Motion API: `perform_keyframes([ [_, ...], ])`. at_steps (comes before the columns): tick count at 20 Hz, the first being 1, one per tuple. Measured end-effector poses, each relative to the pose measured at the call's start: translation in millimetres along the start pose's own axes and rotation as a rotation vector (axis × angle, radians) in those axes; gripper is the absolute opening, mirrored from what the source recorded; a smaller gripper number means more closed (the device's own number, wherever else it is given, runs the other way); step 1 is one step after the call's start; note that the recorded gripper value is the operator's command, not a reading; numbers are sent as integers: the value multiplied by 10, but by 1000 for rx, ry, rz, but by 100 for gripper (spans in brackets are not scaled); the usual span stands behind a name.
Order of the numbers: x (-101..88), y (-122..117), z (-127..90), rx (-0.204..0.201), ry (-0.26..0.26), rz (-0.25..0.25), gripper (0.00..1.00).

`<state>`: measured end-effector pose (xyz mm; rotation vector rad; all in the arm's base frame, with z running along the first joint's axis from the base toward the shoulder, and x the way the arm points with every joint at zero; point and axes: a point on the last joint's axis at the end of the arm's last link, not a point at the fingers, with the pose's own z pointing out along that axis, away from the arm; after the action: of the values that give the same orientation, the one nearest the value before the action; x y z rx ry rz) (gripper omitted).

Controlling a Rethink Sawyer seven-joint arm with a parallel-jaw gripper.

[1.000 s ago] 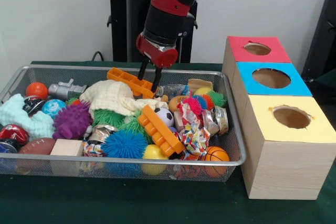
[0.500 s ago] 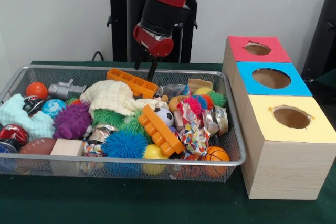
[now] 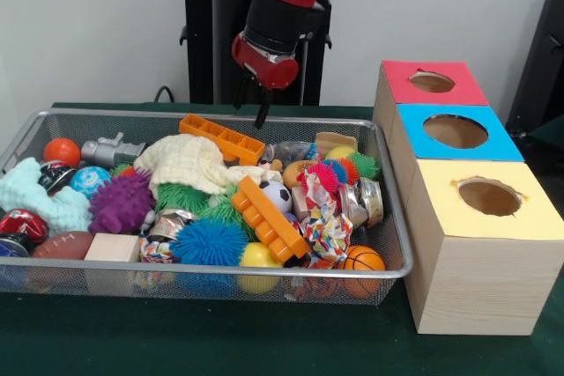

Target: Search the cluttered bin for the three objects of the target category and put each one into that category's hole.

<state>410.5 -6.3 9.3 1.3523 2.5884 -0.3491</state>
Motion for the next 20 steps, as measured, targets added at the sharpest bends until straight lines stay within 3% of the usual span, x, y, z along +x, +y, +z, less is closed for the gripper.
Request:
perform_keyframes([
  [8, 119, 135, -43, 7, 13, -1, 100],
  [14, 201, 310, -68, 23, 68, 4, 100],
  [20, 165, 429, -59, 23, 99, 4, 100],
])
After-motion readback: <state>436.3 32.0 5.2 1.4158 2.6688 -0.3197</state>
